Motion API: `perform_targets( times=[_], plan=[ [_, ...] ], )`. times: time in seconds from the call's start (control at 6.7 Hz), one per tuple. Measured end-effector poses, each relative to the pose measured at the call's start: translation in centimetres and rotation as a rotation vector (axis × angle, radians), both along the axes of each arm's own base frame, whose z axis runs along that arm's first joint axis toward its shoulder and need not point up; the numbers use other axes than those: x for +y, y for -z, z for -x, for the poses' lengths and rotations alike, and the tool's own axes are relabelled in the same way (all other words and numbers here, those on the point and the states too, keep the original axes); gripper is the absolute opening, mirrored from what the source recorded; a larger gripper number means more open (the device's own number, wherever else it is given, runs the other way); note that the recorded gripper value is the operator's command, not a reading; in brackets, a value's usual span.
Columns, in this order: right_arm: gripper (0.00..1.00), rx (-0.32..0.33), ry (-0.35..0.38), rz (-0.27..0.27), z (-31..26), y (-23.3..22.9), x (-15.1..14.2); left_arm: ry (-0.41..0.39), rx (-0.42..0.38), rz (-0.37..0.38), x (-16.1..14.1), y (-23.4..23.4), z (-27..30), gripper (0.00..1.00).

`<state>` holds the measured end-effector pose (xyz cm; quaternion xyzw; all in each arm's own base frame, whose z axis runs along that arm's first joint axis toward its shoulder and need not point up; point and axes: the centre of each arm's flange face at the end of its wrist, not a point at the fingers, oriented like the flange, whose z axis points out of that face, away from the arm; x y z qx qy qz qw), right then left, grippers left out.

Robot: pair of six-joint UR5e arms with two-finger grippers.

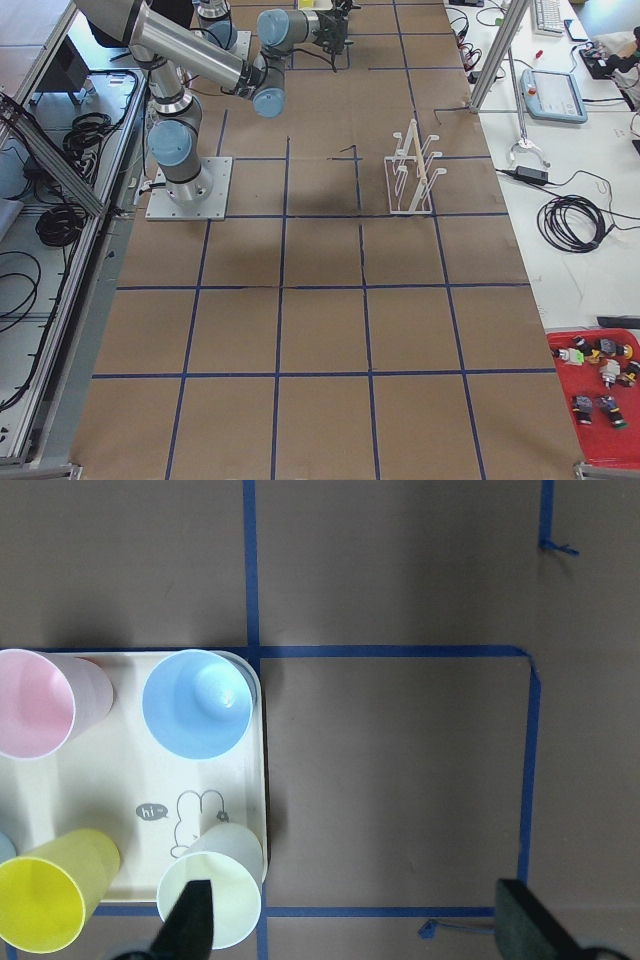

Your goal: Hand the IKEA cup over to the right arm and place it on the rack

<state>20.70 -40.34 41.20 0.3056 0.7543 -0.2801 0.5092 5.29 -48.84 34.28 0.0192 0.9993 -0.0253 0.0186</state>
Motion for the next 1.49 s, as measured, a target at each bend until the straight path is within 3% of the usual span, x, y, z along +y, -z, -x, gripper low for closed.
perform_targets(
  times=[0.45,0.75,0.9,1.19,1.34,1.49],
  plan=[
    [1.00,-0.035,0.025,-0.015,0.1,1.5,1.0,0.017,0.011,-0.033,-2.5,7.6,-2.3,0.99],
    [1.00,-0.059,0.034,-0.038,0.1,1.8,1.0,0.001,0.028,-0.070,-2.5,10.4,-3.9,0.99],
    [1.00,-0.063,0.034,-0.041,0.1,1.8,1.1,-0.002,0.032,-0.081,-2.2,10.9,-4.1,0.93],
    [1.00,-0.062,0.034,-0.041,0.1,1.8,1.0,-0.003,0.021,-0.103,-1.7,11.5,-4.2,0.30],
    [1.00,-0.061,0.035,-0.039,0.1,1.8,1.0,-0.005,-0.013,-0.118,-1.6,11.4,-4.5,0.10],
    [1.00,-0.060,0.035,-0.038,0.1,1.8,1.0,-0.007,-0.035,-0.124,-1.6,11.3,-4.8,0.00]
  ],
)
